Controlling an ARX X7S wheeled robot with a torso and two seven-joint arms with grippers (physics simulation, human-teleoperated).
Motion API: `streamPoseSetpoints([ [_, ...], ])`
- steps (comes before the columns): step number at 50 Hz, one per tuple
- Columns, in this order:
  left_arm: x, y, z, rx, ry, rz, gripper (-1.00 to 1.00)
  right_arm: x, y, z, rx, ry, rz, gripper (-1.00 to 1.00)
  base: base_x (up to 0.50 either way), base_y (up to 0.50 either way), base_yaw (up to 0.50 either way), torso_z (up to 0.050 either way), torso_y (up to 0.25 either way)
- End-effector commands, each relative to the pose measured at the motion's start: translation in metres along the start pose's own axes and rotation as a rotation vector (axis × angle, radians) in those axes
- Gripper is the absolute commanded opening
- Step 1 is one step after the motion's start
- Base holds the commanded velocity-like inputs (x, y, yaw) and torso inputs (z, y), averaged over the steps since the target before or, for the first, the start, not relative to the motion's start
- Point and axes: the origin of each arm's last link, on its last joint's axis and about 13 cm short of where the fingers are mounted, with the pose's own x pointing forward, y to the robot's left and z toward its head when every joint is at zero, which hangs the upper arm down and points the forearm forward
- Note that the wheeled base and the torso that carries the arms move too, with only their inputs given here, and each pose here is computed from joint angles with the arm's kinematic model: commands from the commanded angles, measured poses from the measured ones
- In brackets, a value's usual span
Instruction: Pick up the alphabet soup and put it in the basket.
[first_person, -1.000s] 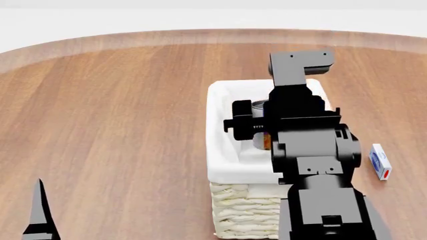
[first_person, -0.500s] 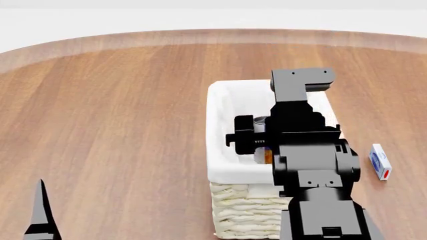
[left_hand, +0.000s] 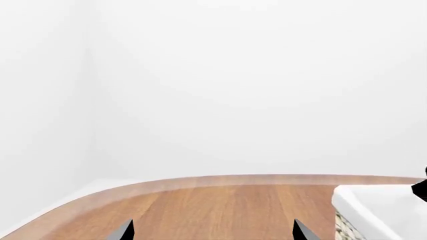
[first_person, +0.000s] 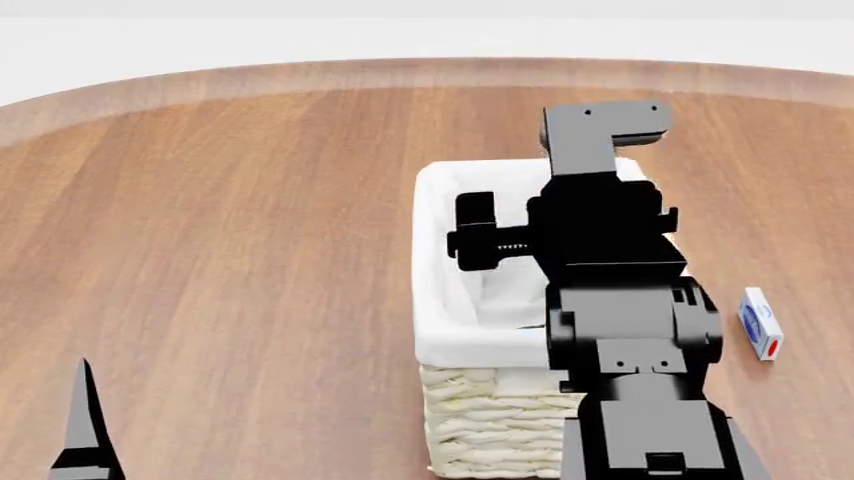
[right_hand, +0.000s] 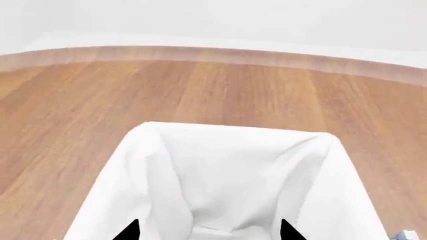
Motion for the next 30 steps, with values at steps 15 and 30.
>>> streamPoseSetpoints([
  [15,0.000,0.000,0.000,0.002,0.001,0.000,1.00,-0.011,0.005,0.070,0.048,-0.715,0.002,1.00,0.00,0.00,0.00,0.000,0.000],
  [30,-0.001,0.000,0.001,-0.002,-0.002,-0.002,1.00,-0.155,0.027,0.115,-0.028,-1.187,0.040,1.00,0.00,0.00,0.00,0.000,0.000],
])
